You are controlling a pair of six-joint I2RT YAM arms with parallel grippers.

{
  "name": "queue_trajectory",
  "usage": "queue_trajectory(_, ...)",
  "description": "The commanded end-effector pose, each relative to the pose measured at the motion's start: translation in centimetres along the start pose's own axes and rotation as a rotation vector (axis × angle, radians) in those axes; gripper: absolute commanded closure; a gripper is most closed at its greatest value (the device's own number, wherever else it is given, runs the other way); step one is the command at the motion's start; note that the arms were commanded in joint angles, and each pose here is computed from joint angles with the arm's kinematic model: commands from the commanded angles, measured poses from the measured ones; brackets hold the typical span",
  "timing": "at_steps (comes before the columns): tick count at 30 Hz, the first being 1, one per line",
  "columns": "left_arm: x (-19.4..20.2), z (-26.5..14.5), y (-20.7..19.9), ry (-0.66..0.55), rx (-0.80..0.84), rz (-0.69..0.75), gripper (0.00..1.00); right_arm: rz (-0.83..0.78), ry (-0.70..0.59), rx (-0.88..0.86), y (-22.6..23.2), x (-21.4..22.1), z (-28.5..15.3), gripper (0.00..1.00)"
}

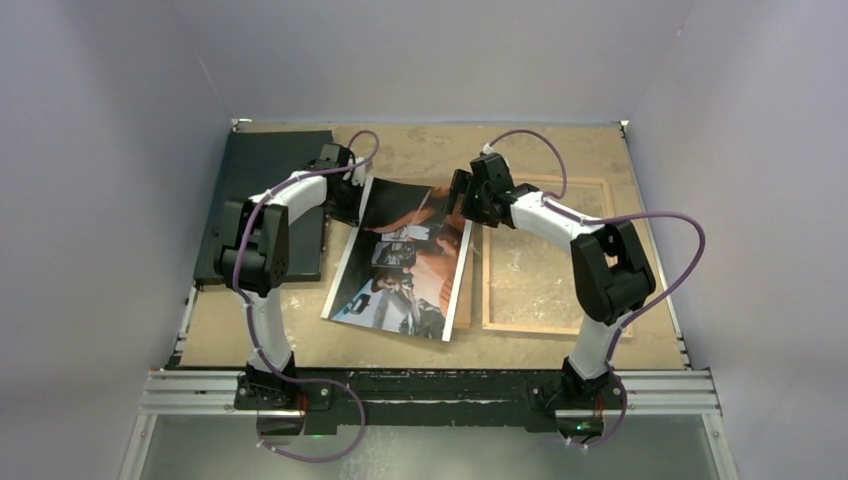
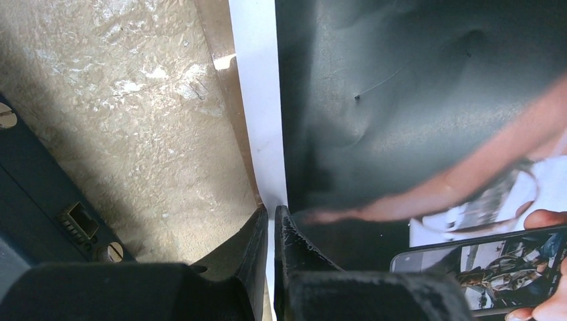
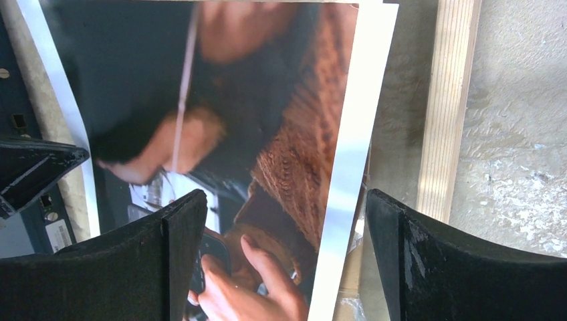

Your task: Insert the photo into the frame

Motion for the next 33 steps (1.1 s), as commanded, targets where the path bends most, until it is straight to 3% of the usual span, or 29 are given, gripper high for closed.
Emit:
queue_trajectory(1, 1.6, 2.0, -0.8, 0.072, 0.012, -0.003, 0.97, -0.022, 0.015, -0.026, 1.0, 0.1, 0.3, 0.1)
queue_trajectory(13, 1.9, 2.1, -0.8, 0.076, 0.007, 0.0, 0.99, -0.074, 0.002, 0.029, 0.0, 0.3, 0.8, 0.12)
queue_trajectory(33, 2.3, 2.7, -0.8, 0.093, 0.02, 0.002, 1.0, -0.11, 0.066, -0.523, 4.8, 0.4, -6.2, 0.13)
Point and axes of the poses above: each gripper's point midway between its finger pads, its own z axis out along the fingers, its own y axis along the line the jaws close on, x = y × z, the point moved 9 cm from there along -z, back along the fingers, and after that the axes turned 9 degrees about z, right-handed, at the moved point
